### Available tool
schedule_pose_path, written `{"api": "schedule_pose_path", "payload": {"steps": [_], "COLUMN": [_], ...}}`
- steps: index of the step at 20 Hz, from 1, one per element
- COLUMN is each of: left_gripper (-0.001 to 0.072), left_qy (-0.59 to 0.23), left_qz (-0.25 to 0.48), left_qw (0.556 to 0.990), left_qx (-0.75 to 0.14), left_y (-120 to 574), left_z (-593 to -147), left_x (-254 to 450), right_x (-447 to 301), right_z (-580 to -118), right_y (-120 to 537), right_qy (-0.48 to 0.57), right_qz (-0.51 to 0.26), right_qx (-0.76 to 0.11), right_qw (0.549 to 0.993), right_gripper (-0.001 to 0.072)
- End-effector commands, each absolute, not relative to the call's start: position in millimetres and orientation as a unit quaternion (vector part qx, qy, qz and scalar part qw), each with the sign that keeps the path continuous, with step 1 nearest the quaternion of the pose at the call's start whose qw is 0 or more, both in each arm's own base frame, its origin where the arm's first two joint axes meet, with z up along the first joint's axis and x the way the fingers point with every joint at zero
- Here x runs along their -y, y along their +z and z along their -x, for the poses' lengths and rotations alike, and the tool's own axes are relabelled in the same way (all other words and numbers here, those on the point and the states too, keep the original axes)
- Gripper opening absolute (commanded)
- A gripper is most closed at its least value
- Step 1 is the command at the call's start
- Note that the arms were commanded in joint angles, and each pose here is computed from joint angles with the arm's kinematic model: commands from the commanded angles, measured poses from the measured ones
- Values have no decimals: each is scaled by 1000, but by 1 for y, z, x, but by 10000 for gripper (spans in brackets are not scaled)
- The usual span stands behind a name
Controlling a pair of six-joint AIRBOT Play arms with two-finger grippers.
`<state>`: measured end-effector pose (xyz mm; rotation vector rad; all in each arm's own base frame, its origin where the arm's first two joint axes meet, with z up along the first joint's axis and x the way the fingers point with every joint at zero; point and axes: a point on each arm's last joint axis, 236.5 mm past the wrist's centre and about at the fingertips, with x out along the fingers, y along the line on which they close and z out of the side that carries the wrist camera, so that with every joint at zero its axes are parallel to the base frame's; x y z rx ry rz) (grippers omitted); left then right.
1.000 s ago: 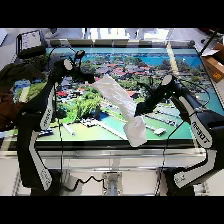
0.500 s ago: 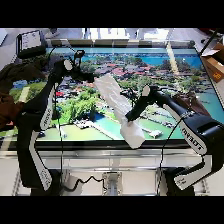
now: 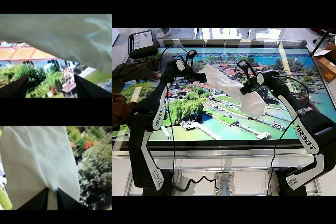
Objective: Fold the shirts.
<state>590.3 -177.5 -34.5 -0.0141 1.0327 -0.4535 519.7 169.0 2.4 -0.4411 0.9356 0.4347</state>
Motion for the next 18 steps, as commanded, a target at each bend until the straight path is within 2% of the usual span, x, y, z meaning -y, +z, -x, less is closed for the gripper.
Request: {"api": "schedule_pose_path", "payload": {"steps": [1,2,8,9,10,11,15,18], "left_gripper": [635,634,635,634,634,634,634,635], "left_qy": [-215,-215,-213,-213,-213,-213,-213,-214], "left_qz": [8,9,10,10,10,10,10,14], "left_qw": [842,842,847,848,848,848,847,846], "left_qx": [-495,-494,-486,-486,-486,-486,-487,-487], "left_y": [-36,-36,-34,-34,-34,-34,-34,-34], "left_z": [-588,-588,-592,-593,-593,-592,-592,-592], "left_x": [178,178,177,177,177,177,177,178], "right_x": [-155,-140,-68,-66,-67,-73,-78,-72], "right_z": [-537,-535,-502,-490,-479,-468,-430,-395], "right_y": [29,26,13,13,16,19,8,-28], "right_qy": [153,128,58,73,89,106,137,136], "right_qz": [149,132,110,121,126,120,113,76], "right_qx": [-434,-450,-543,-560,-573,-585,-639,-693], "right_qw": [875,874,831,816,805,795,748,704], "right_gripper": [567,644,644,462,167,122,122,119]}}
